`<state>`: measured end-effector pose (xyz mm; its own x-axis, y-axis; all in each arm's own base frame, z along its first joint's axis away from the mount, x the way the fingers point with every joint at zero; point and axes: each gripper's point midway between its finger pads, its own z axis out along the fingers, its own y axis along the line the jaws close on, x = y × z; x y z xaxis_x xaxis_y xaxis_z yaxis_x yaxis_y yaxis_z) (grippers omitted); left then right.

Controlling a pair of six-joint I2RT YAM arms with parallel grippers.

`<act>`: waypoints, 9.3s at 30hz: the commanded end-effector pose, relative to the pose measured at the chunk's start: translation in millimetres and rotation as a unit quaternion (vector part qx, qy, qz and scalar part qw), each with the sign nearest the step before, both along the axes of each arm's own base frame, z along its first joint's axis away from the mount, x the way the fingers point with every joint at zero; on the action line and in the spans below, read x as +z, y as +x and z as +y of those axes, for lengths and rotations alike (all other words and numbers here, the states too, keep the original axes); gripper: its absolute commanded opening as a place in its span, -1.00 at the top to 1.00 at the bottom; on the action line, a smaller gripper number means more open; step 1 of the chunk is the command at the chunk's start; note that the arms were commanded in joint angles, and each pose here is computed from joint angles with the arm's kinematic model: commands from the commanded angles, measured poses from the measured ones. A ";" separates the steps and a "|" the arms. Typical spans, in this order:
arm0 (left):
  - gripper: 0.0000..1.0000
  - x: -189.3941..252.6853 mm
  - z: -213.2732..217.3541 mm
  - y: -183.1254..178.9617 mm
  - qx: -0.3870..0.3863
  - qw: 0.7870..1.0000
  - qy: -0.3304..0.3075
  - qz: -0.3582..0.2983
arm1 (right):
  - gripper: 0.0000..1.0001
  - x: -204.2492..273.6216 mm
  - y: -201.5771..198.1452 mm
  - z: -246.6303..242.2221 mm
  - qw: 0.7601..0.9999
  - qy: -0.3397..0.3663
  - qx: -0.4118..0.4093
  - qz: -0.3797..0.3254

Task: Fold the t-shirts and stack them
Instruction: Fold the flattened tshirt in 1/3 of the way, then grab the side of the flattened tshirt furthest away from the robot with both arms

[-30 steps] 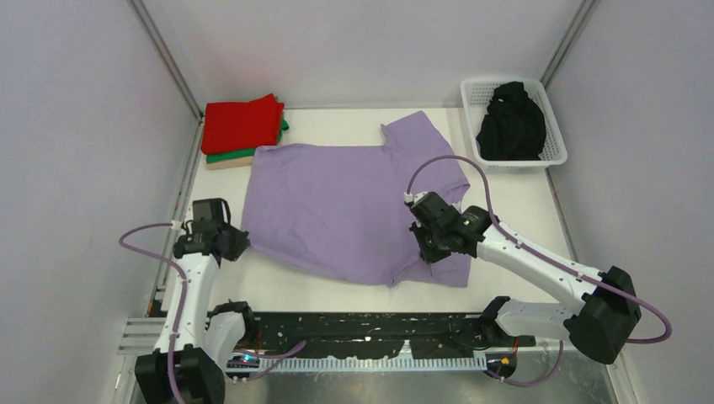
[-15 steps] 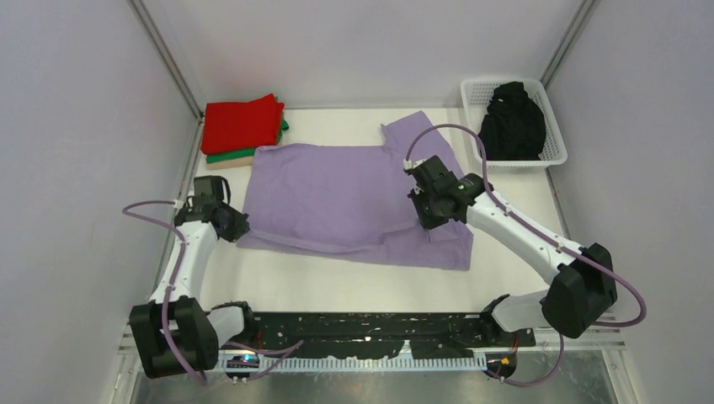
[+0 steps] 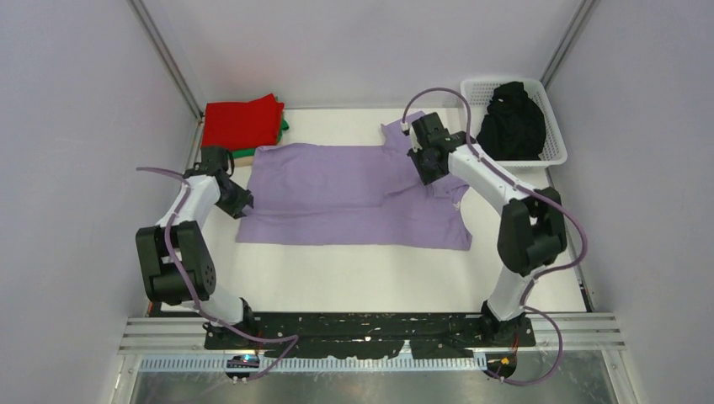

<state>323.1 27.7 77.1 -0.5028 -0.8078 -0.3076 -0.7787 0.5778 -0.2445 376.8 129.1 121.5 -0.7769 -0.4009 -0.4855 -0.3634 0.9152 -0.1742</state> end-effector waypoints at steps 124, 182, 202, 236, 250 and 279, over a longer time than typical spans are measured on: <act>-0.95 -9.2 -62.8 129.7 -0.135 0.986 0.030 -0.095 | -0.91 14.4 -130.4 -21.6 0.950 0.225 -0.200 -0.078; -0.60 -18.9 -101.6 120.1 -0.126 0.992 0.002 -0.028 | -0.91 -91.0 -113.7 -52.4 0.938 0.194 -0.285 0.018; -0.70 -20.9 -103.5 120.4 -0.108 0.993 -0.011 -0.037 | -0.91 -118.8 -166.7 -117.1 0.883 0.161 -0.427 0.112; -0.46 -44.5 -147.2 111.2 -0.176 0.983 -0.043 0.017 | -0.91 -102.7 -169.7 -147.7 0.871 0.165 -0.458 0.075; 0.14 -46.0 -145.1 100.4 -0.200 0.979 -0.011 0.047 | -0.91 -96.9 -164.5 -139.2 0.875 0.192 -0.440 0.067; 1.00 -15.2 -117.6 110.2 -0.271 0.960 0.064 0.037 | -0.91 31.6 53.8 -62.4 0.954 0.146 -0.232 -0.121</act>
<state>420.1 -105.3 35.8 -0.8812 -0.3909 -0.2659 -0.3729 0.9204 -0.1171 369.1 61.6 134.4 -0.7369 0.2024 -0.6450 0.1426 0.9792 0.1443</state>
